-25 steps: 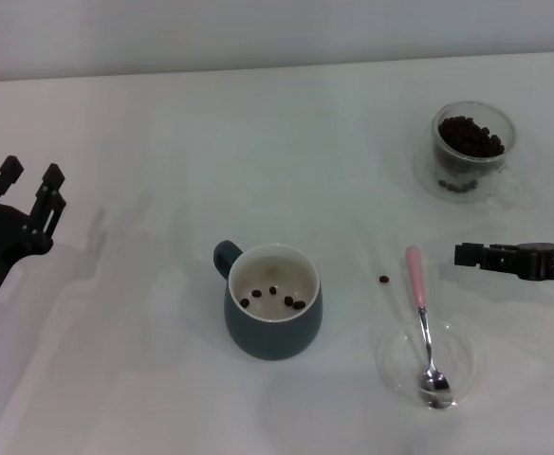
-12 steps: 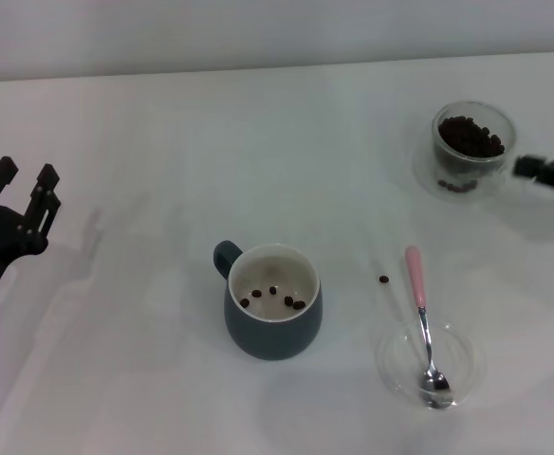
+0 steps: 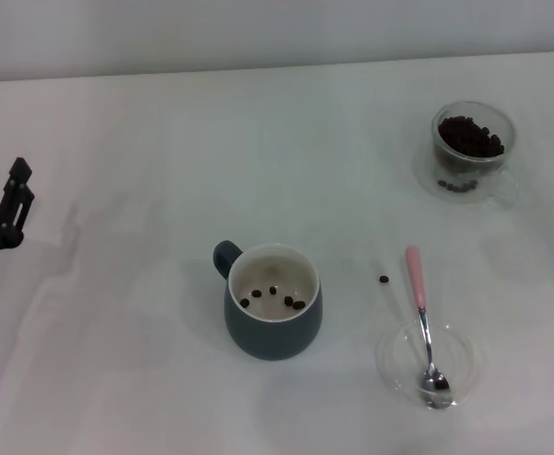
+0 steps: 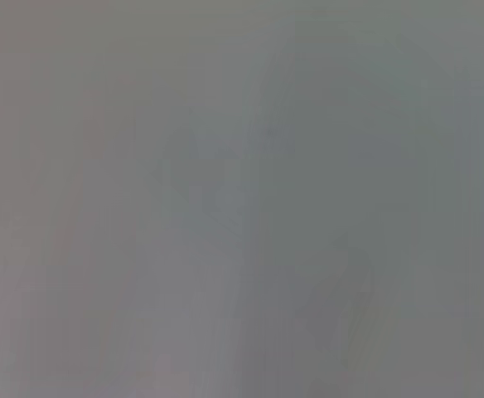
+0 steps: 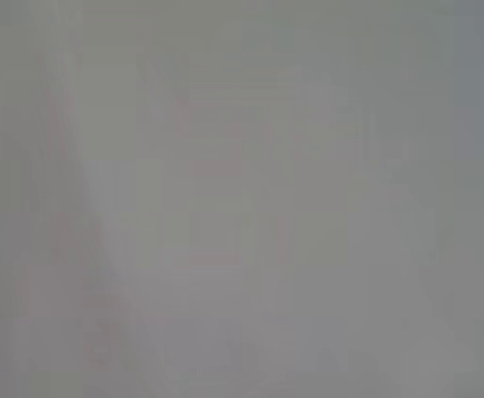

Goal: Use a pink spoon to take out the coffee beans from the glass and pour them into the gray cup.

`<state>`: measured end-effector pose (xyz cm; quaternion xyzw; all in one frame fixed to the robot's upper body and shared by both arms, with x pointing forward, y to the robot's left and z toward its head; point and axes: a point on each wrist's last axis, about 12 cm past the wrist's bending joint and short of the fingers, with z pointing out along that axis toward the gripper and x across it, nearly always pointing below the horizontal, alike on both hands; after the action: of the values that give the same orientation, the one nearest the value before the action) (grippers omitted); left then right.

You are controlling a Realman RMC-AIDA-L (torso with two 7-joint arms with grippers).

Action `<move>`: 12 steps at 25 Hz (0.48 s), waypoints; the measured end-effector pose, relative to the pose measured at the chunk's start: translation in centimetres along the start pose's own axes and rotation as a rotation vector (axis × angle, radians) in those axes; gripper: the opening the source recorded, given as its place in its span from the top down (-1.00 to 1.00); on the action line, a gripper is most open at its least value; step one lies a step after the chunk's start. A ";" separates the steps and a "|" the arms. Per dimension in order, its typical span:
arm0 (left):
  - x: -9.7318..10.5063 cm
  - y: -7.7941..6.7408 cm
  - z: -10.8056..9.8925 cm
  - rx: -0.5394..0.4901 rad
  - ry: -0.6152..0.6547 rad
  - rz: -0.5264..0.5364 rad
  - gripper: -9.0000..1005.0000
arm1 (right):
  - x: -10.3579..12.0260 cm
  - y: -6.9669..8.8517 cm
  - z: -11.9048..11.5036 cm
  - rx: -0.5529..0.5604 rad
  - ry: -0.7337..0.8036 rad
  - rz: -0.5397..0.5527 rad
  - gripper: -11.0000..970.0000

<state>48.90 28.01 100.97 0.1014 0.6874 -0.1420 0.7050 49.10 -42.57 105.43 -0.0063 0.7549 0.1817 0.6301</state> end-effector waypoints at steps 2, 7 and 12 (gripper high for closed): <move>0.0 0.2 0.1 -0.011 -0.001 0.000 0.02 | 0.5 0.2 -0.1 0.041 -0.053 -0.036 0.45; -0.4 0.7 0.1 -0.038 -0.021 -0.002 0.02 | 1.7 0.6 -0.1 0.138 -0.144 -0.087 0.45; -0.9 2.1 -0.5 -0.121 -0.070 -0.009 0.01 | 2.7 0.7 -0.4 0.238 -0.187 -0.116 0.45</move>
<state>49.15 30.18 101.77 0.0504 0.6703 -0.1069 0.7327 48.01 -41.38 103.06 0.0417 0.7075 0.0539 0.7035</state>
